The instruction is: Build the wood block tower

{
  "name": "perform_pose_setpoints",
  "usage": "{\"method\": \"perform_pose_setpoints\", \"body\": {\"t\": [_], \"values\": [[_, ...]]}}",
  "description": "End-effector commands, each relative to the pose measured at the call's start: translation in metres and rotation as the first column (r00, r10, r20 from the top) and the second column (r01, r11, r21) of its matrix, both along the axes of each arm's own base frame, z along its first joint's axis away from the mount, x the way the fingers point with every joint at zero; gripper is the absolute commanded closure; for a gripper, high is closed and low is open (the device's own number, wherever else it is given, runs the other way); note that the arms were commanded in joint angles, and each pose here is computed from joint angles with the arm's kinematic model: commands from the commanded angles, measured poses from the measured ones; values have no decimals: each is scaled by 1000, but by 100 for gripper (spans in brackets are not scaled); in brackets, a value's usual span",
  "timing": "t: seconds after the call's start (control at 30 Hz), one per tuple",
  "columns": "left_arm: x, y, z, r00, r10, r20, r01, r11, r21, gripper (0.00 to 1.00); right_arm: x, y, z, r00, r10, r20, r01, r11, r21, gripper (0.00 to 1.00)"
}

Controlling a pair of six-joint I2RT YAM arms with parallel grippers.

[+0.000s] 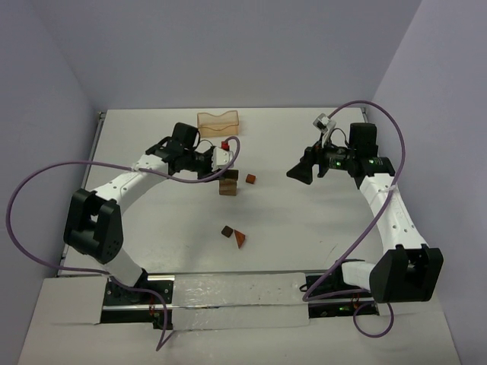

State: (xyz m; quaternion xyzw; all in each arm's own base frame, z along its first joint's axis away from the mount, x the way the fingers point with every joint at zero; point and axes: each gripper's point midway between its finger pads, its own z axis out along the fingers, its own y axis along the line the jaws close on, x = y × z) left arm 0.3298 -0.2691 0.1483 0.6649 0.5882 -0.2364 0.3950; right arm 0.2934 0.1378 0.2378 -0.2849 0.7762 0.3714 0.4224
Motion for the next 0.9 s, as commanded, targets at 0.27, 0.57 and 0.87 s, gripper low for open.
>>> {"method": "perform_pose_setpoints", "body": {"t": [0.27,0.57,0.87], "values": [[9,-9,-2,1000,-21,-4,20,995,-95,89,5,13,10,998,45,37,-45,999,-1,0],[8,-7,-10,1000,-12,-15,11,996,-93,89,6,15,8,998,51,28,-51,999,-5,0],[13,-6,-17,1000,7,-23,-9,995,-99,86,6,17,5,998,58,24,-58,998,-8,0]]}}
